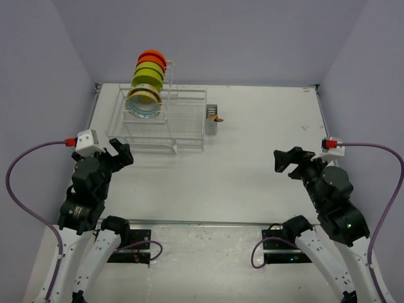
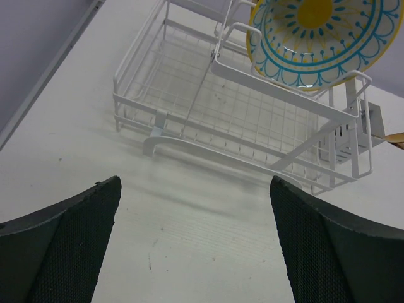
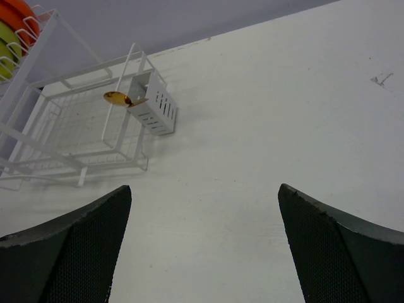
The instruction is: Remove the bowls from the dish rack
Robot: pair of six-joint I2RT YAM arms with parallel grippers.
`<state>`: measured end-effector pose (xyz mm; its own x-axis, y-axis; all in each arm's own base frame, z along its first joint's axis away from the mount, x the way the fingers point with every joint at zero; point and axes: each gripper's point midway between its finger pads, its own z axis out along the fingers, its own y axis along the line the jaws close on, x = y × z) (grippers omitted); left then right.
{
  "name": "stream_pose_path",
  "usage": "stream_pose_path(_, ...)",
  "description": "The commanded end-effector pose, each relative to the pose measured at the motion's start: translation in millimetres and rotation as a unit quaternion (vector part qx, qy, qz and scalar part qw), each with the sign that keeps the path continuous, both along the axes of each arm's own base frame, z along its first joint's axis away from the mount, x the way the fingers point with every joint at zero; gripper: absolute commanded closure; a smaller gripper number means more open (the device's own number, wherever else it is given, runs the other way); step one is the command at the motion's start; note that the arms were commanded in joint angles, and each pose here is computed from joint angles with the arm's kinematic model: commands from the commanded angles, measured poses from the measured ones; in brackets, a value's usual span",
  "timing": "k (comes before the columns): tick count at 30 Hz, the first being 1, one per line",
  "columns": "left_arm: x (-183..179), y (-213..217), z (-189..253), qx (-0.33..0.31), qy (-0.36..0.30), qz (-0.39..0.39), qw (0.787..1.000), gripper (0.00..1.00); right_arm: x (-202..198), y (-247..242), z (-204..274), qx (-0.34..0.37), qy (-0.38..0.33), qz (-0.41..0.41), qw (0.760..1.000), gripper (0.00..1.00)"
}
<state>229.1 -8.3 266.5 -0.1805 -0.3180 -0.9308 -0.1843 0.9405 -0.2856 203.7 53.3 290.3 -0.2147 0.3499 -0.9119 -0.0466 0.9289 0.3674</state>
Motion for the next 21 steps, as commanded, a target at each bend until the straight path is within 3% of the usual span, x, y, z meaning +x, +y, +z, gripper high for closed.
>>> stream_pose_path(1, -1, 8, 7, -0.017, -0.010, 0.031, 0.999, 0.00, 5, 5, 5, 0.010, -0.002, 0.005, 1.000, 0.01)
stream_pose_path(7, -9, 9, 14, -0.050, -0.016, 0.042, 0.998, 0.00, 2, 5, 12, 0.021, -0.019, 0.008, 1.000, 0.01)
stream_pose_path(13, -23, -17, 53, -0.138, -0.047, -0.016, 0.989, 0.00, -4, 14, 16, 0.032, -0.029, 0.035, 0.998, 0.01)
stream_pose_path(18, -25, -68, 117, -0.259, -0.090, -0.131, 0.953, 0.00, -4, 18, 19, 0.034, -0.025, 0.045, 0.998, 0.01)
stream_pose_path(21, -15, -86, 128, -0.322, -0.063, -0.149, 0.933, 0.00, -5, 19, 25, 0.038, -0.034, 0.048, 0.998, 0.01)
